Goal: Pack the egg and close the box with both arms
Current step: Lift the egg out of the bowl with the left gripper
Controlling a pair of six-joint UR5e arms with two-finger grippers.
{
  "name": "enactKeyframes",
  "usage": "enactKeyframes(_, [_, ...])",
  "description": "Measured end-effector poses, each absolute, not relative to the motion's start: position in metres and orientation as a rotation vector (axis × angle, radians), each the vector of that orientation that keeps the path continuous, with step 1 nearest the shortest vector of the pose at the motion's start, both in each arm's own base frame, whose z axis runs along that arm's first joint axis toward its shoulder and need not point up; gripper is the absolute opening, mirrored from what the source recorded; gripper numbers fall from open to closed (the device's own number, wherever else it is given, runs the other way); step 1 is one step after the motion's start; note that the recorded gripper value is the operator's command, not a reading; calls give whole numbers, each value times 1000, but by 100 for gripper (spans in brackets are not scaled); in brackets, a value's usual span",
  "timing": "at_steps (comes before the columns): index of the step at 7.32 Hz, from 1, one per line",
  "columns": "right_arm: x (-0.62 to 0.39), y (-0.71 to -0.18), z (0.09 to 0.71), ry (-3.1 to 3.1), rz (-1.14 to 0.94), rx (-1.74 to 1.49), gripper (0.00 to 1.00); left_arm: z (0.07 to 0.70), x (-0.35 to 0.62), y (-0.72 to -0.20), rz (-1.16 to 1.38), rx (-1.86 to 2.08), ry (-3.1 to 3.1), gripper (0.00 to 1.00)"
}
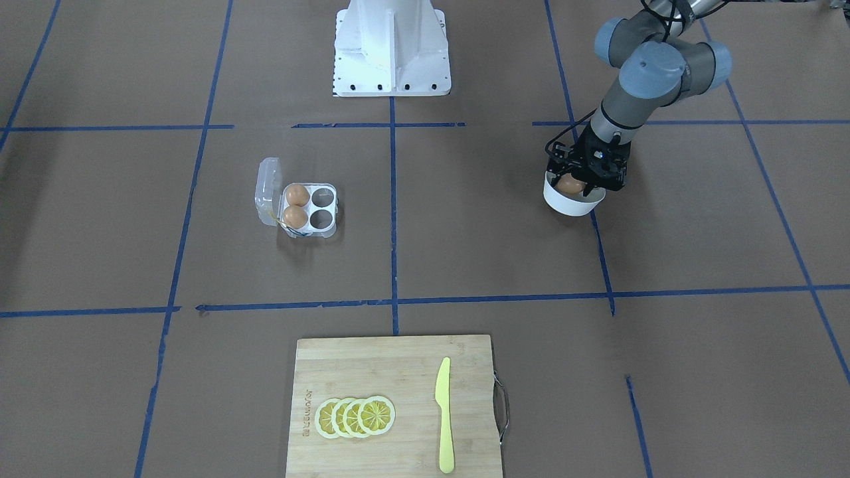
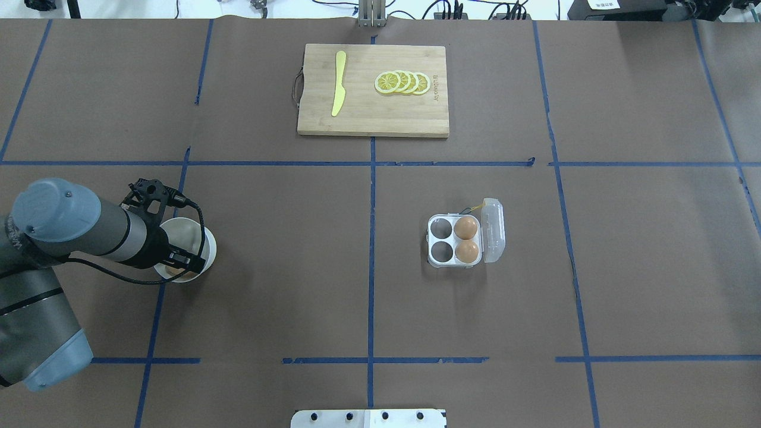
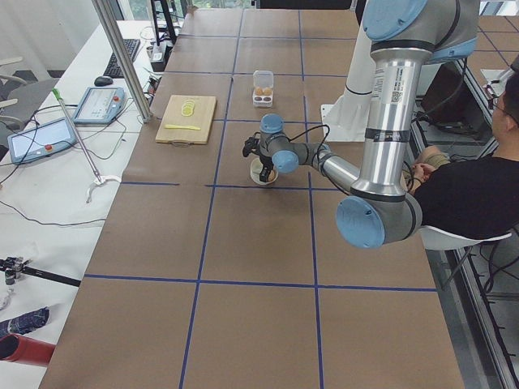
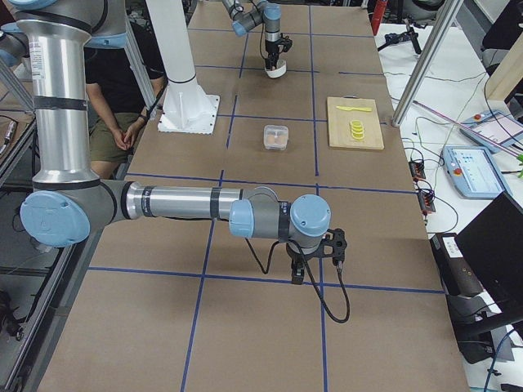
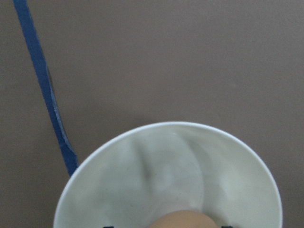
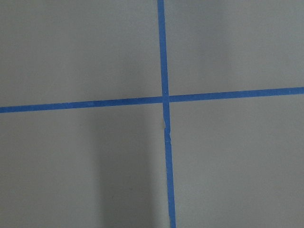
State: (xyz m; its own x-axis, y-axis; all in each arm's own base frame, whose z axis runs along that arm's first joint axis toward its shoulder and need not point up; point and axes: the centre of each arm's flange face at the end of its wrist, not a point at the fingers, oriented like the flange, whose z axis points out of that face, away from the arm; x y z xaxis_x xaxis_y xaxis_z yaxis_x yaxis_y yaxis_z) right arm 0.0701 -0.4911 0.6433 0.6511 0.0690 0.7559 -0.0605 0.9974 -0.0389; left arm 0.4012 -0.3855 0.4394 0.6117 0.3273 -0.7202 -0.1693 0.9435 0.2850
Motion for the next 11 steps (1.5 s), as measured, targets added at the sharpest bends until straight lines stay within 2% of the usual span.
enactKeyframes(2, [70,-491,643,-859,73,-10,100,440,401,-385,288,194,866,1])
enactKeyframes(7, [70,-490,643,-859,74,-9,100,417,385,-388,273,209,867,0])
enactKeyframes(11, [70,-493,636,-861,68,2,100,339,342,-423,172,283,905,0])
